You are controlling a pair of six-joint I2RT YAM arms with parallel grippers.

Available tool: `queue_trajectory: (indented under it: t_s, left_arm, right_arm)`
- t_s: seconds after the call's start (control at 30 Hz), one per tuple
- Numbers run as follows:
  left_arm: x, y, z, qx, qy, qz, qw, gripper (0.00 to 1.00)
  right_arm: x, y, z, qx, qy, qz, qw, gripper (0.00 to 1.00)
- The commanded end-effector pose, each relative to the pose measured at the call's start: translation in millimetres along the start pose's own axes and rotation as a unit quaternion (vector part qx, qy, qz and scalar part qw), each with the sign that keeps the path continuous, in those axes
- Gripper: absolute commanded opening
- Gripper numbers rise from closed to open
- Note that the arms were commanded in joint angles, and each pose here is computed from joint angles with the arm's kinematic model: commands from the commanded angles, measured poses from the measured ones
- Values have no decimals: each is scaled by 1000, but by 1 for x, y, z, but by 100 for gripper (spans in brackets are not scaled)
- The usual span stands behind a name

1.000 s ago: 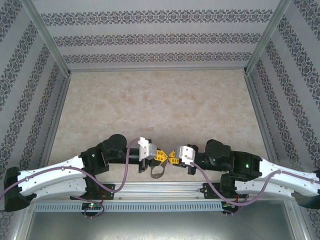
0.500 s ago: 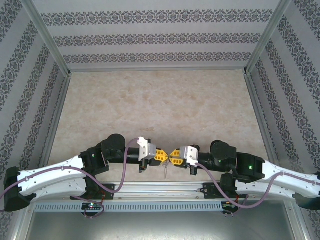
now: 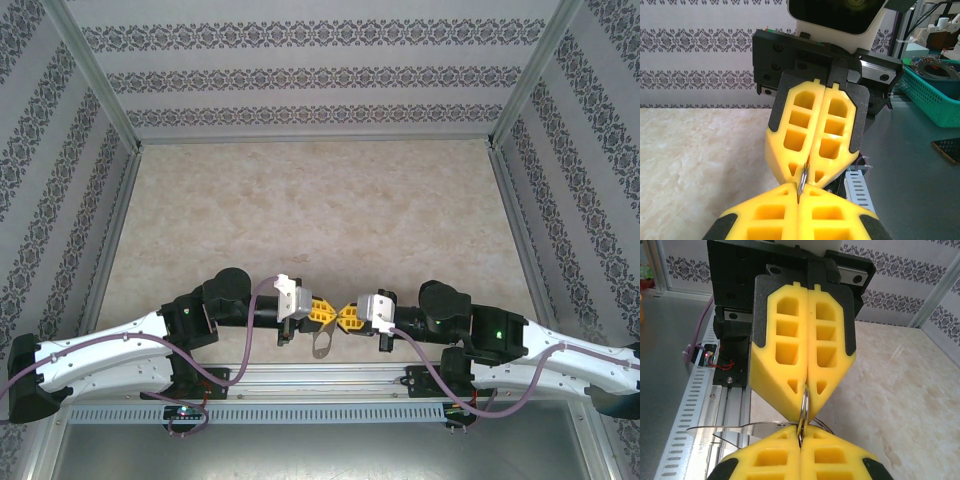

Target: Put the keys on the keyring

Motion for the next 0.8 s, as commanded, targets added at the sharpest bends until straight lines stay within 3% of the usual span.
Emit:
queue_trajectory:
  t_s: [0.0, 0.07, 0.23, 0.4, 0.67, 0.77]
  left_arm:
    - [-2, 0, 12, -14, -15, -2, 1000, 0]
    - [0, 0, 10, 12, -13, 5, 1000, 0]
    - [5, 1, 5, 86, -14, 44, 995, 16]
    - [12, 0, 2, 146, -15, 76, 986, 18]
    - [14, -9, -2, 170, -10, 68, 983, 24]
    - [13, -10, -3, 166, -8, 57, 984, 17]
  right_arm:
    - [-1, -2, 5, -8, 5, -5, 1000, 0]
    - [-3, -1, 5, -3, 5, -17, 1000, 0]
    - [-8, 1, 2, 32, 5, -48, 998, 0]
    - [-8, -6, -1, 81, 3, -39, 996, 0]
    - [-9, -12, 0, 93, -5, -20, 995, 0]
    - [-9, -13, -1, 97, -8, -13, 995, 0]
Point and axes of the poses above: each hand's point on the last joint's axis, 136 mm out from that joint toward the fingers, its own y axis back along the fingers, its own x axis along the line the jaws close on, z = x × y, the point moved 10 cm from there along y, back along the fingers, and after that the axes turned 2 degrees about y, right-handed, at the moved point
